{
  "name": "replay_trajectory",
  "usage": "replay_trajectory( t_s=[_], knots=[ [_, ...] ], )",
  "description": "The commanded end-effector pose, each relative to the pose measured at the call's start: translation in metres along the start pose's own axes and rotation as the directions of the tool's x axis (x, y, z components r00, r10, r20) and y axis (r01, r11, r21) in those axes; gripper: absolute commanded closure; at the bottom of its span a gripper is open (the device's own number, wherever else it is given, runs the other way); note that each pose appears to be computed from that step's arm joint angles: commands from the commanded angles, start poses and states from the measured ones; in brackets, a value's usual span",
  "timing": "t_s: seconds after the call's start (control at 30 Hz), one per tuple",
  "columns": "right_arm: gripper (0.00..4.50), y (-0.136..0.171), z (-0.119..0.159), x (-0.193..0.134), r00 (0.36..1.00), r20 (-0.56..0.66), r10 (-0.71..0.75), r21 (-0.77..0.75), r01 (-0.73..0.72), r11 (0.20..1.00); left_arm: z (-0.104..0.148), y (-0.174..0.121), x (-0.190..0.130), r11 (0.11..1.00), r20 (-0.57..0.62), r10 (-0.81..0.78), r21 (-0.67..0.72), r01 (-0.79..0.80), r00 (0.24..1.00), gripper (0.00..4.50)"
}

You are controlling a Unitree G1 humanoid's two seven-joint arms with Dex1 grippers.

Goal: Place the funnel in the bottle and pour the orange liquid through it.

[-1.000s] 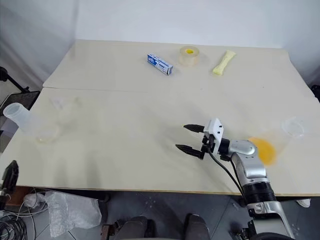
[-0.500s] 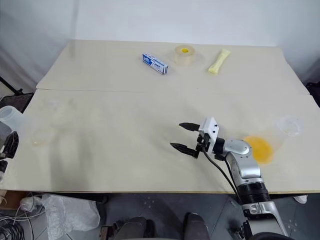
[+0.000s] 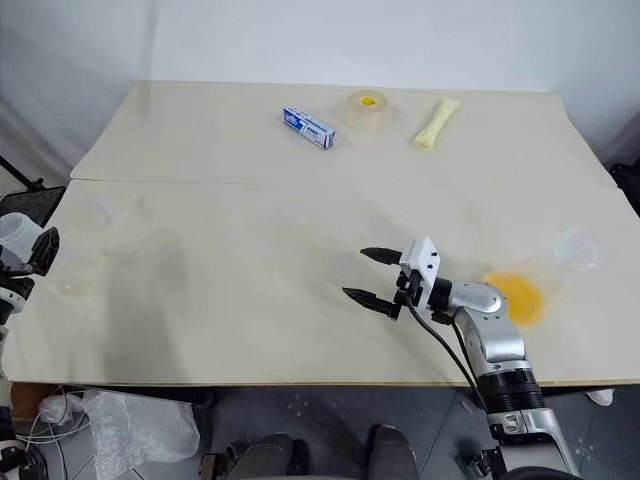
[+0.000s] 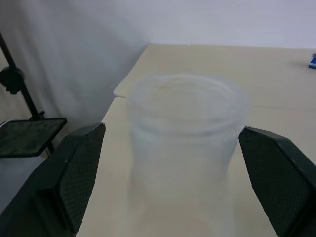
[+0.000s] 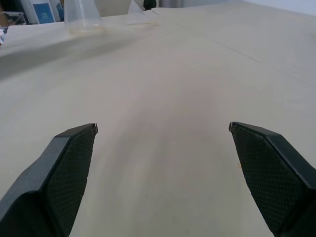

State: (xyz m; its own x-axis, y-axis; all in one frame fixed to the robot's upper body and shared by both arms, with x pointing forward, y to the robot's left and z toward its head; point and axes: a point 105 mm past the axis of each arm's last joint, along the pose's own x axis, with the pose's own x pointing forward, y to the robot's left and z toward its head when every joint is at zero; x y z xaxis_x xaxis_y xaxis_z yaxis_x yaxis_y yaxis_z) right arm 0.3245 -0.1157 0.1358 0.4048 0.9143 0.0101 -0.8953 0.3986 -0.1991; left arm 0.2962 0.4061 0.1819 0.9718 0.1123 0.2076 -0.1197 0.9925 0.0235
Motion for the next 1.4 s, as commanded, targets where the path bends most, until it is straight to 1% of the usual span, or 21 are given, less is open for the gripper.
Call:
replay_trajectory(
  t_s=[0.03, 0.17, 0.2, 0.3, 0.37, 0.47, 0.5, 0.57, 0.67, 0.73, 0.8, 0.83, 0.87, 0.93, 1.07, 1.13, 1.27, 1.4],
  knots=[
    [0.00, -0.004, 0.008, -0.006, 1.000, 0.015, -0.025, -0.046, 0.026, 0.999, 0.006, -0.002, 0.003, 0.999, -0.003, -0.031, 0.016, 0.032, 1.000, 0.86],
    [0.00, -0.005, 0.009, -0.009, 0.999, 0.015, -0.045, -0.053, 0.046, 0.998, 0.006, -0.011, 0.005, 0.997, -0.012, -0.080, 0.008, 0.080, 0.997, 2.13],
    [0.00, -0.006, 0.010, -0.010, 0.999, 0.015, -0.052, -0.056, 0.053, 0.997, 0.008, -0.016, 0.007, 0.994, -0.013, -0.105, 0.011, 0.105, 0.994, 2.20],
    [0.00, -0.007, 0.012, -0.013, 0.997, 0.019, -0.070, -0.061, 0.071, 0.996, 0.018, -0.036, 0.014, 0.982, -0.014, -0.185, 0.023, 0.185, 0.983, 2.20],
    [0.00, -0.008, 0.013, -0.015, 0.997, 0.023, -0.080, -0.063, 0.082, 0.995, 0.027, -0.056, 0.020, 0.966, -0.001, -0.257, 0.021, 0.257, 0.966, 2.20],
    [0.00, -0.010, 0.019, -0.020, 0.995, 0.029, -0.091, -0.069, 0.093, 0.993, 0.046, -0.101, 0.035, 0.902, 0.023, -0.430, 0.061, 0.428, 0.903, 2.20],
    [0.00, -0.010, 0.021, -0.022, 0.995, 0.030, -0.092, -0.070, 0.094, 0.993, 0.052, -0.117, 0.038, 0.872, 0.050, -0.488, 0.064, 0.485, 0.872, 2.20],
    [0.00, -0.009, 0.024, -0.027, 0.996, 0.018, -0.085, -0.086, 0.086, 0.993, 0.064, -0.158, 0.043, 0.774, 0.108, -0.633, 0.076, 0.629, 0.767, 2.20],
    [0.00, -0.008, 0.029, -0.034, 0.996, 0.013, -0.087, -0.098, 0.088, 0.991, 0.063, -0.203, 0.050, 0.667, 0.091, -0.744, 0.062, 0.742, 0.661, 2.20],
    [0.00, -0.006, 0.034, -0.039, 0.995, 0.013, -0.095, -0.106, 0.096, 0.990, 0.064, -0.237, 0.051, 0.567, 0.120, -0.820, 0.038, 0.823, 0.559, 2.20],
    [0.00, -0.003, 0.038, -0.044, 0.995, 0.005, -0.102, -0.127, 0.102, 0.987, 0.065, -0.271, 0.051, 0.461, 0.147, -0.878, 0.001, 0.887, 0.456, 2.20],
    [0.00, -0.002, 0.040, -0.045, 0.994, 0.003, -0.105, -0.140, 0.105, 0.985, 0.064, -0.284, 0.051, 0.419, 0.148, -0.897, -0.017, 0.908, 0.417, 2.20],
    [0.00, 0.000, 0.043, -0.047, 0.993, 0.008, -0.117, -0.149, 0.117, 0.982, 0.060, -0.303, 0.050, 0.362, 0.146, -0.921, -0.021, 0.932, 0.361, 2.20],
    [0.00, 0.003, 0.048, -0.049, 0.990, 0.017, -0.138, -0.158, 0.139, 0.978, 0.053, -0.329, 0.051, 0.290, 0.121, -0.949, -0.019, 0.957, 0.290, 2.20],
    [0.00, 0.009, 0.053, -0.053, 0.983, 0.026, -0.183, -0.165, 0.185, 0.969, 0.041, -0.360, 0.056, 0.240, 0.072, -0.968, -0.005, 0.971, 0.240, 2.20],
    [0.00, 0.011, 0.054, -0.055, 0.978, 0.026, -0.205, -0.166, 0.206, 0.964, 0.037, -0.370, 0.057, 0.223, 0.060, -0.973, 0.003, 0.975, 0.223, 2.20],
    [0.00, 0.016, 0.054, -0.059, 0.970, 0.023, -0.240, -0.166, 0.241, 0.956, 0.028, -0.380, 0.056, 0.188, 0.023, -0.982, 0.010, 0.982, 0.188, 2.20],
    [0.00, 0.023, 0.053, -0.063, 0.960, 0.021, -0.280, -0.163, 0.279, 0.946, 0.010, -0.387, 0.044, 0.112, -0.068, -0.991, -0.003, 0.994, 0.112, 2.20]
  ],
)
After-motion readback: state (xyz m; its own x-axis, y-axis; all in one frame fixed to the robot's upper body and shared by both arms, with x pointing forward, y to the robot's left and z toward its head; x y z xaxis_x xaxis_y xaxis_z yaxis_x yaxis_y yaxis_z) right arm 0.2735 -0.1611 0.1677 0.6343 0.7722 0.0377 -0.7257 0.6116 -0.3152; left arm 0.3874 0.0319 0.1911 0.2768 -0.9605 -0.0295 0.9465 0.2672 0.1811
